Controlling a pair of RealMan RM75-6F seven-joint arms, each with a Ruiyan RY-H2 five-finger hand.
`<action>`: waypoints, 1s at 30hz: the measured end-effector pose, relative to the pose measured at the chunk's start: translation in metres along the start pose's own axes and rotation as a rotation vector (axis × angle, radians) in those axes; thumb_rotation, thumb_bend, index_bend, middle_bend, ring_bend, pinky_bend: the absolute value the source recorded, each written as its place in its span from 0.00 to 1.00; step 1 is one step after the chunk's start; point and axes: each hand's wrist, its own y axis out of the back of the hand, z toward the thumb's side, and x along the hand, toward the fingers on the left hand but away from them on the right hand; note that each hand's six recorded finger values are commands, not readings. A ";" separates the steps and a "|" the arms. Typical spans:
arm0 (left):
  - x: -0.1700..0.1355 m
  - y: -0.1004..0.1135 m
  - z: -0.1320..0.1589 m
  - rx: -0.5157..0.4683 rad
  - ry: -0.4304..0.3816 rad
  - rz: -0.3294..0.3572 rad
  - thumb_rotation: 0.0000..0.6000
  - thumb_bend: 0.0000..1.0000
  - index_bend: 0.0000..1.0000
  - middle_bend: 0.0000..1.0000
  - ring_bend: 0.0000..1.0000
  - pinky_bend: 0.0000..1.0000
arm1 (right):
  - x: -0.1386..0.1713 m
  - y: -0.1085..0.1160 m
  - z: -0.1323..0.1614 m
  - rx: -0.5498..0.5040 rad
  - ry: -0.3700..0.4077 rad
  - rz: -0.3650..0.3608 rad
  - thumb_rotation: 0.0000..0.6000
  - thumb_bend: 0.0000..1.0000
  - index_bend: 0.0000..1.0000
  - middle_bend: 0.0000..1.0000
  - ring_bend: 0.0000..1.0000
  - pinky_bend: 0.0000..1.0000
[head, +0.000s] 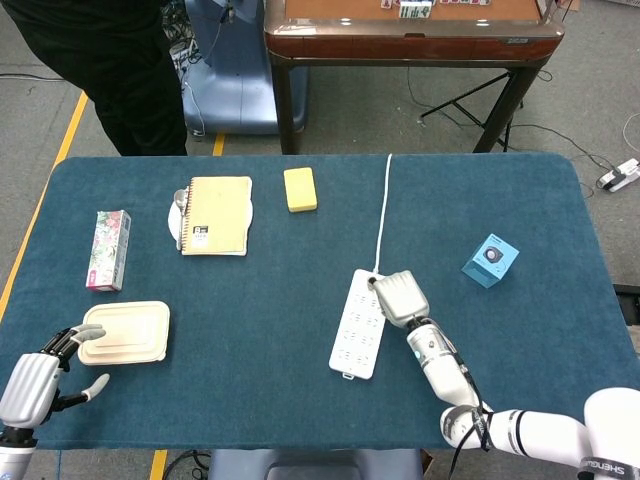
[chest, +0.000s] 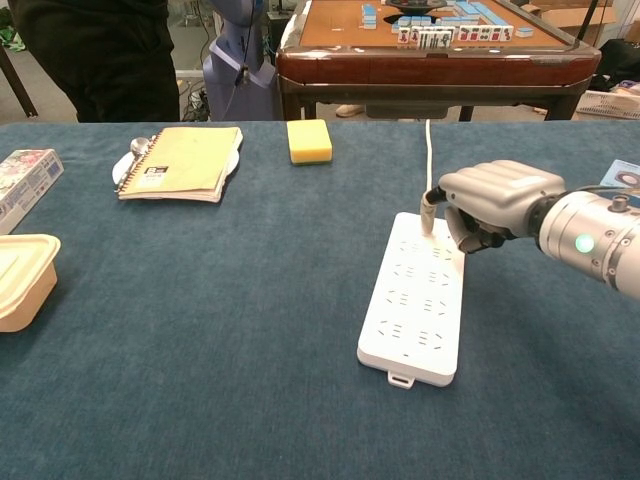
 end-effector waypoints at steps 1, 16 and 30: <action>0.000 0.000 0.000 0.000 0.000 0.000 1.00 0.23 0.35 0.28 0.26 0.60 | 0.000 0.000 0.000 0.000 -0.001 0.001 1.00 1.00 0.35 1.00 1.00 1.00; 0.000 0.000 0.000 0.004 0.002 0.002 1.00 0.23 0.35 0.28 0.26 0.60 | -0.001 -0.007 -0.001 -0.007 -0.001 0.019 1.00 1.00 0.35 1.00 1.00 1.00; 0.000 -0.005 0.002 0.020 -0.005 -0.014 1.00 0.23 0.35 0.28 0.26 0.60 | 0.022 0.044 0.000 -0.031 0.046 -0.124 1.00 0.55 0.30 0.85 1.00 1.00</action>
